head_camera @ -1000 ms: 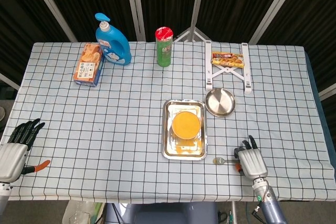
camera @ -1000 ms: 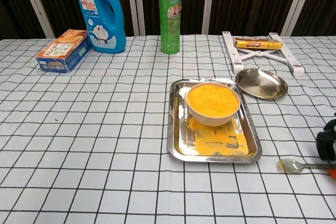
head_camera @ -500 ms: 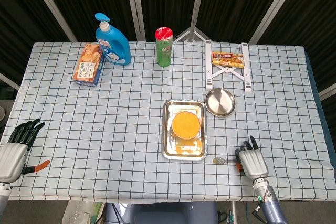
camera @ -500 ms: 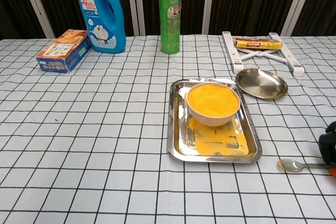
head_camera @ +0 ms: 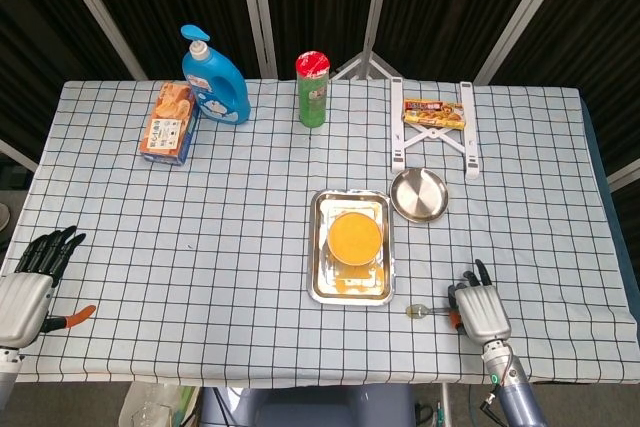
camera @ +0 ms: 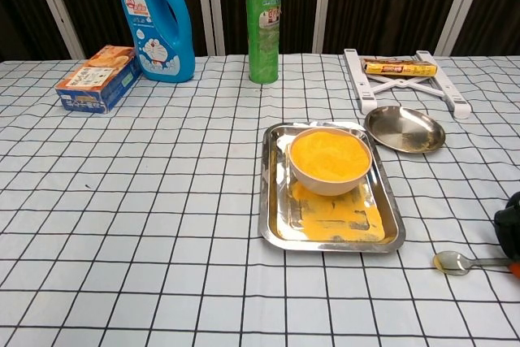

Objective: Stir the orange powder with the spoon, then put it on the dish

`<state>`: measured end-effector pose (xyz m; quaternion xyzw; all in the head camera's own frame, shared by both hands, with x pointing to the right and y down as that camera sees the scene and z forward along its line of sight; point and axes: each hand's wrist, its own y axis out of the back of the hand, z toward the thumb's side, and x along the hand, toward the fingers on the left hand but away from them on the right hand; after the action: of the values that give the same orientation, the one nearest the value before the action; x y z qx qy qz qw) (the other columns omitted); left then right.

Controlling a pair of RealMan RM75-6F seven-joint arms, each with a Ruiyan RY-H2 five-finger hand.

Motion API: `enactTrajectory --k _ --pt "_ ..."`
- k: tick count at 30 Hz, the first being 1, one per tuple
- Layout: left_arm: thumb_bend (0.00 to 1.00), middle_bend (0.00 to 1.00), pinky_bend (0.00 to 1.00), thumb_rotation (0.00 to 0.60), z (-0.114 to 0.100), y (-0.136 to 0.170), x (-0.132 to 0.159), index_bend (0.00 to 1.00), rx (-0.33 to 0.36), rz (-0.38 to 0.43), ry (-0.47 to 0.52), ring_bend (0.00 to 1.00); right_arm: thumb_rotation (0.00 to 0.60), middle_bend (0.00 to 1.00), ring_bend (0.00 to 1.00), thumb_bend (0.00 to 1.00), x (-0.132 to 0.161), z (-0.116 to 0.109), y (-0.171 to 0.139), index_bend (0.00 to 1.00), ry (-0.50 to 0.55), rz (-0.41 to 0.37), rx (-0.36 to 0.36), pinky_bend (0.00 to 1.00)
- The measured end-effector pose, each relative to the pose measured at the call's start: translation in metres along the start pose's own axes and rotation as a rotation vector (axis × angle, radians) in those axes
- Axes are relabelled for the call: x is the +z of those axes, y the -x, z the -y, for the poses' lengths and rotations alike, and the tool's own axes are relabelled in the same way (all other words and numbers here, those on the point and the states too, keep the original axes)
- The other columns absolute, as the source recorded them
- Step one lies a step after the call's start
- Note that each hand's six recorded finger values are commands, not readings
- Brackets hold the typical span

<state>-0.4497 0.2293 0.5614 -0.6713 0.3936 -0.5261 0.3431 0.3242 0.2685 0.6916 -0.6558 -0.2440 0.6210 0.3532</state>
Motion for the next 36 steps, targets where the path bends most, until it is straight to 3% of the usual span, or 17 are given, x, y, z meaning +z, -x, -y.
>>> enactTrajectory --k 7,20,29,36 --pt "0.00 0.00 0.00 0.600 0.000 0.000 0.000 0.00 0.000 0.001 -0.001 0.00 0.600 0.55 0.24 0.43 0.000 -0.016 0.005 0.61 0.003 -0.003 -0.035 0.00" --pt "0.00 0.00 0.00 0.600 0.000 0.000 0.001 0.00 -0.001 0.003 0.002 0.00 0.600 0.55 0.24 0.43 0.024 -0.090 0.039 0.61 0.004 -0.020 -0.167 0.00" --pt "0.00 0.00 0.00 0.600 -0.001 0.001 -0.001 0.00 -0.009 -0.002 0.016 0.00 0.600 0.55 0.24 0.43 0.060 -0.117 0.073 0.61 -0.029 -0.019 -0.171 0.00" --pt "0.00 0.00 0.00 0.600 0.000 0.001 -0.002 0.00 -0.019 0.002 0.025 0.00 0.600 0.55 0.24 0.43 0.089 -0.122 0.096 0.61 -0.047 -0.008 -0.144 0.00"
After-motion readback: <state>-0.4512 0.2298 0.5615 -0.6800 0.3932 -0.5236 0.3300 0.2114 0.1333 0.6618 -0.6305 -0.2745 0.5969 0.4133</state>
